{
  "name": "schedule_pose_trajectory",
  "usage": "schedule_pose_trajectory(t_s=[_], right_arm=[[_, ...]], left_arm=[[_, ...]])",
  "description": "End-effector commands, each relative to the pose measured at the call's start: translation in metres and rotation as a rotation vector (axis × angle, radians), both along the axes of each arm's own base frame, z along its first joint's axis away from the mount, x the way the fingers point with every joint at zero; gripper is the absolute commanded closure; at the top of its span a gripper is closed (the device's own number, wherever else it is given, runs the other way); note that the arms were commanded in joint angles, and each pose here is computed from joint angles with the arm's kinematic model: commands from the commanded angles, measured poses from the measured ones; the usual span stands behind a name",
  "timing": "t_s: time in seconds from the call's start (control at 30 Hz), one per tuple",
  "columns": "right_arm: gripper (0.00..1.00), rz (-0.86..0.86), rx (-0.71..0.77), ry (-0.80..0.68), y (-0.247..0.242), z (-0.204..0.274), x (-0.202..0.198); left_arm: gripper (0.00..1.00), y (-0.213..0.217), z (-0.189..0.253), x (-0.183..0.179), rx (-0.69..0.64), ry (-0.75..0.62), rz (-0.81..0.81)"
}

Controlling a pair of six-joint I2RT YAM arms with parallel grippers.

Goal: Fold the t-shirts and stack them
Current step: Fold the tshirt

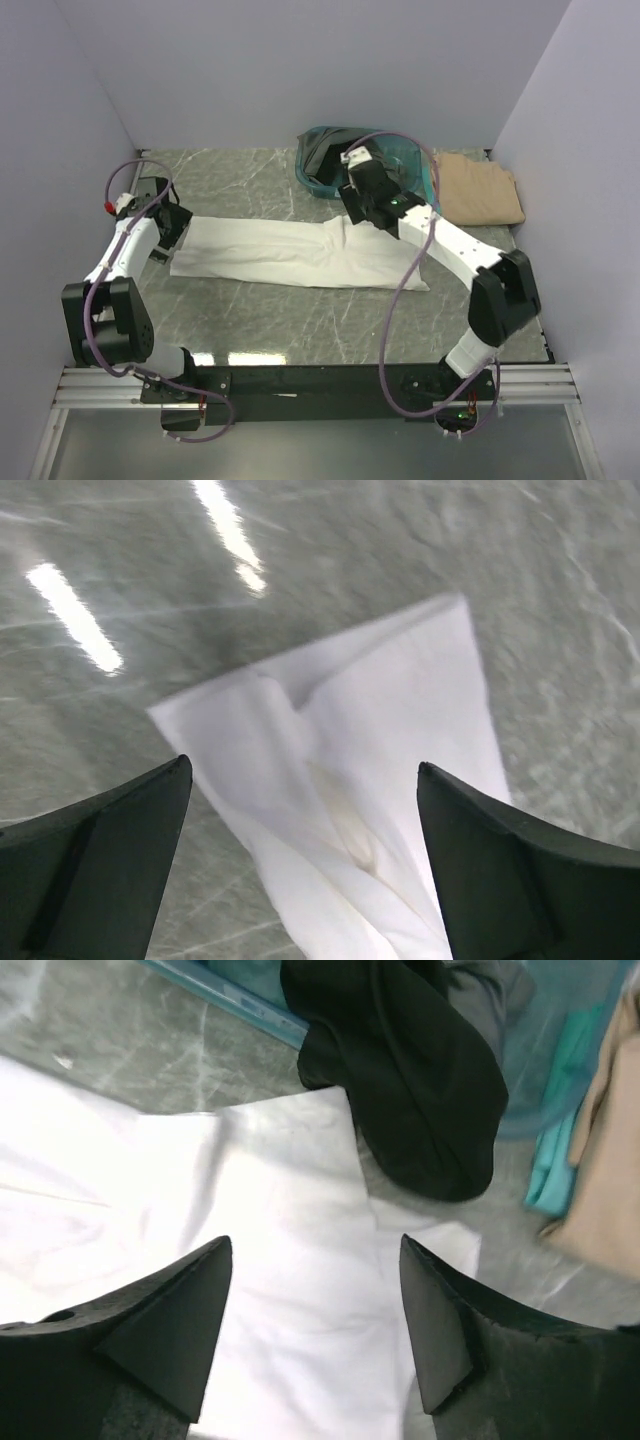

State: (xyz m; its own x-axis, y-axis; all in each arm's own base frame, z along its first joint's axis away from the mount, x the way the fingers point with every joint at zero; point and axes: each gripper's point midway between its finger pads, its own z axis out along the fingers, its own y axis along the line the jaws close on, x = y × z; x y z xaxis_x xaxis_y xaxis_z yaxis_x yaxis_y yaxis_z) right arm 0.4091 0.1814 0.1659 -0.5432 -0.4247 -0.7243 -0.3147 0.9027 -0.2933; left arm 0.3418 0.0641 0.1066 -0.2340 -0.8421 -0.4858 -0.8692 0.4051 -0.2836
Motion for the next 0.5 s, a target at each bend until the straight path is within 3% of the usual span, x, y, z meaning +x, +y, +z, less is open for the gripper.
schedule_pose_trajectory(t_s=[0.0,0.23,0.47], right_arm=[[0.25,-0.225,0.280,-0.068,-0.005,0.027,-0.014],[0.14,-0.440,0.392,0.078,-0.047,-0.030,-0.056],[0.11,-0.443,0.423,0.270,-0.044,-0.089,-0.065]], left_arm=[[0.01,-0.029,0.046,0.041,-0.003,-0.175,-0.128],[0.01,-0.088,0.020,0.076,-0.045,-0.133,-0.325],[0.01,-0.079,-0.044,0.049,-0.014,0.057,-0.292]])
